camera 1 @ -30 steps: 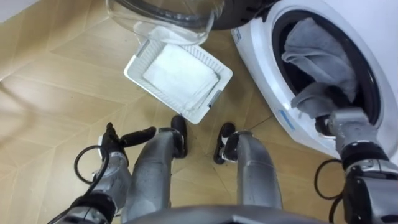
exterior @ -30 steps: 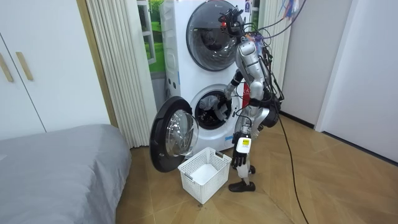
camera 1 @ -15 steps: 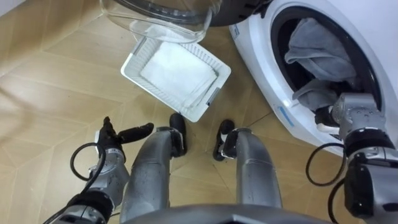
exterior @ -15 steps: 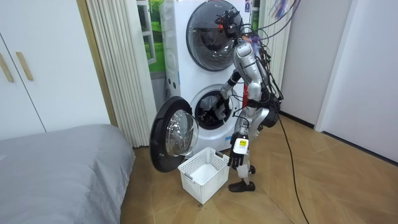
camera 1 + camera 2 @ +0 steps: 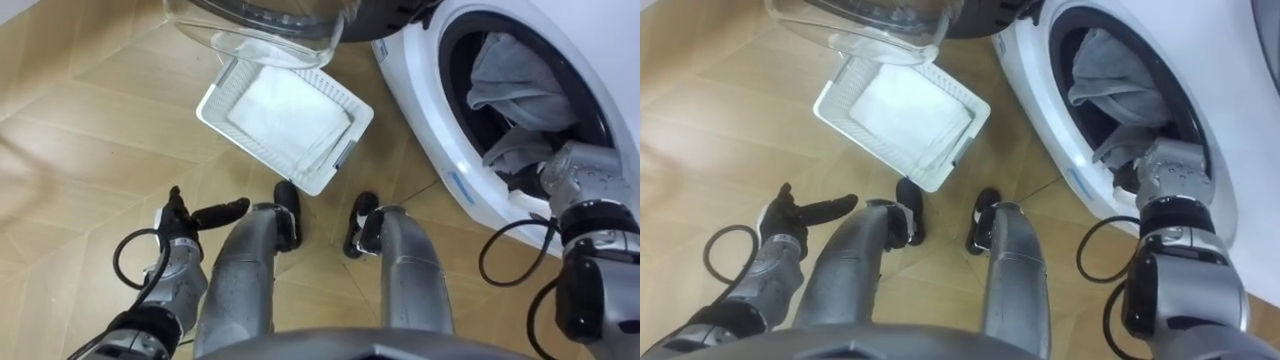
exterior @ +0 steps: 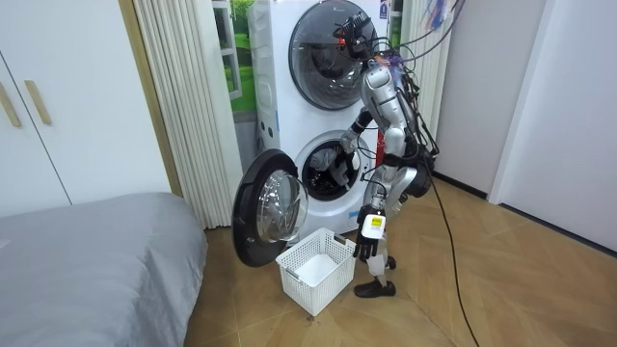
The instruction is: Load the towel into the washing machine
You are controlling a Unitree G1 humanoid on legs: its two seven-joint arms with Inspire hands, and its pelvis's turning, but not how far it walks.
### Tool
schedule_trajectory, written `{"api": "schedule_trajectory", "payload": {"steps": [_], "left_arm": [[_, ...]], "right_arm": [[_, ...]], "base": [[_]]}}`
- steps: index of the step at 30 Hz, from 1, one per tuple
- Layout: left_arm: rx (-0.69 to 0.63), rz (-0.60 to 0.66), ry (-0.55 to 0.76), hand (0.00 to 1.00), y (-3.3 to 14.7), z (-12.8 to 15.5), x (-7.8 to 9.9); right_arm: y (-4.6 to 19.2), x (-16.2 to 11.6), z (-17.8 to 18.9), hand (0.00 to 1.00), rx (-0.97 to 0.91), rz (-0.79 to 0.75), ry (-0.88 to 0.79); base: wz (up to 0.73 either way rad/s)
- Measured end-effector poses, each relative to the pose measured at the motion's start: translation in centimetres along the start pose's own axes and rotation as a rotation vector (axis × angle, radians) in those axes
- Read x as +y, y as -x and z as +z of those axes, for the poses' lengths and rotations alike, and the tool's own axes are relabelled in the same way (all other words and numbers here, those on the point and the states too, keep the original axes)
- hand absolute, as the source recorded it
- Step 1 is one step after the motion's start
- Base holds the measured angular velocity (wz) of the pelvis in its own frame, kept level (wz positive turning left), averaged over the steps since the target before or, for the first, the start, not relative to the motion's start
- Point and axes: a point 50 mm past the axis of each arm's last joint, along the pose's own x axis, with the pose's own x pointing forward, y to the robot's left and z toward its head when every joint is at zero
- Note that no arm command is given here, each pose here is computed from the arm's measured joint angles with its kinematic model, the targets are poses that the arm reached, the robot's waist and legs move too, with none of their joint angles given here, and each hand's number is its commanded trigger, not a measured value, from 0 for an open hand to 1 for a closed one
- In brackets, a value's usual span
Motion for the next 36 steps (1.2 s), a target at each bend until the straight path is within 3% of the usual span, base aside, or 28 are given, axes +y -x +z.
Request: {"api": "schedule_trajectory", "payload": {"steps": [13, 22, 29, 36], "left_arm": [[-0.014, -0.070, -0.059, 0.00, -0.1, 0.3, -1.4], [0.050, -0.044, -0.084, 0.00, -0.2, -1.0, -0.3], [0.141, -0.018, -0.137, 0.00, -0.1, -2.9, 1.8], [0.231, 0.113, -0.093, 0.00, 0.9, -5.3, 6.3]], "right_arm": [[-0.9, -1.2, 0.8, 0.00, -0.039, 0.073, -0.045], [-2.5, -3.9, 0.5, 0.00, -0.040, 0.086, -0.056], [-4.5, -8.8, 0.8, 0.00, -0.075, 0.056, 0.041], [-6.0, -17.5, 2.1, 0.00, -0.081, -0.085, 0.226]], "base": [[-0.02], [-0.04], [0.01], [0.00]]}}
